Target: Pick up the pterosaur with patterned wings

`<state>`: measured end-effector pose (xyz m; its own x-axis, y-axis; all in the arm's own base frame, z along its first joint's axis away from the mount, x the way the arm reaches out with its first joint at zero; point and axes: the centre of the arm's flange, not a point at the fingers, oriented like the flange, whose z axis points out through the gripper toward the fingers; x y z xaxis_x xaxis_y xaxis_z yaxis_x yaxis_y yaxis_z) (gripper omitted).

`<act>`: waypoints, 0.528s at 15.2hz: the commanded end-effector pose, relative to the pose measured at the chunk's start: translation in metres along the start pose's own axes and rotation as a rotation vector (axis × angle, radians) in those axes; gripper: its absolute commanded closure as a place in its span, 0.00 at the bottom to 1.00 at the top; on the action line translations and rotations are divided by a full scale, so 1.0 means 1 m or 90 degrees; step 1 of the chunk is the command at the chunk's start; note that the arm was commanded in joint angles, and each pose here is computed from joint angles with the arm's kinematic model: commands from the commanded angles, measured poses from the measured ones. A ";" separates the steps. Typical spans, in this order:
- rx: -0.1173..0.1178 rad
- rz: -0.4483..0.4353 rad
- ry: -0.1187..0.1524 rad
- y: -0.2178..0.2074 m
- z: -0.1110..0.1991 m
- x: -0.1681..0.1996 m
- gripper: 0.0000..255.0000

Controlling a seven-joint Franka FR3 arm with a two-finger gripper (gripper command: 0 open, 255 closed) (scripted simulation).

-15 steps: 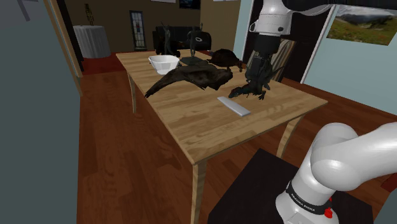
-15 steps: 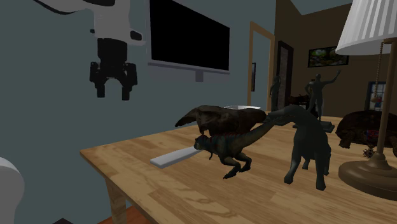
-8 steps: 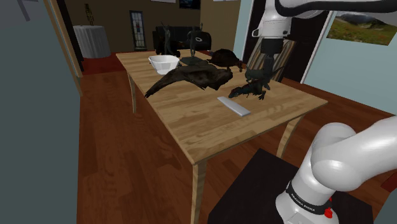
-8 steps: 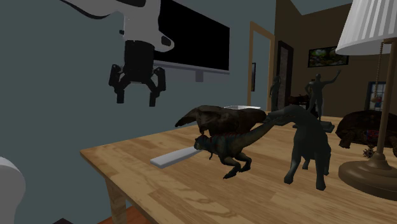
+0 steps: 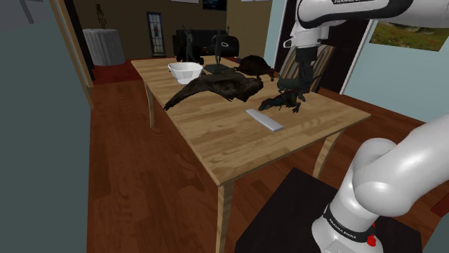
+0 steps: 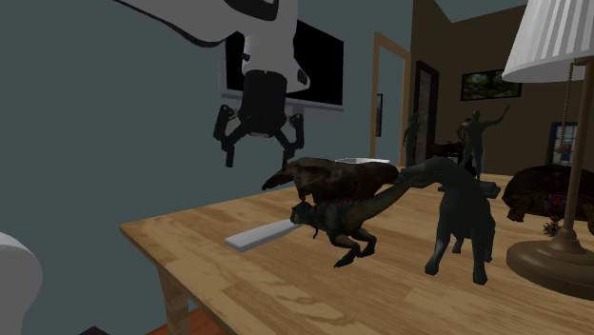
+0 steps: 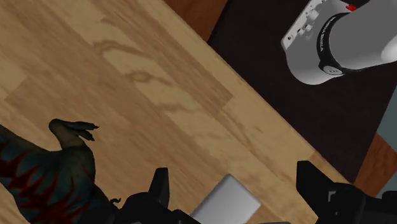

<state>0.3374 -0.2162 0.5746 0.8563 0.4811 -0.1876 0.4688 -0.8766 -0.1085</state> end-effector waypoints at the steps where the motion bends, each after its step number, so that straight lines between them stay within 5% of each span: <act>1: 0.000 -0.036 -0.019 0.025 0.005 -0.003 0.00; 8: -0.001 -0.152 -0.084 0.114 0.015 0.004 0.00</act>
<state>0.3848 -0.3054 0.5498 0.7123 0.6473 -0.2713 0.6316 -0.7598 -0.1543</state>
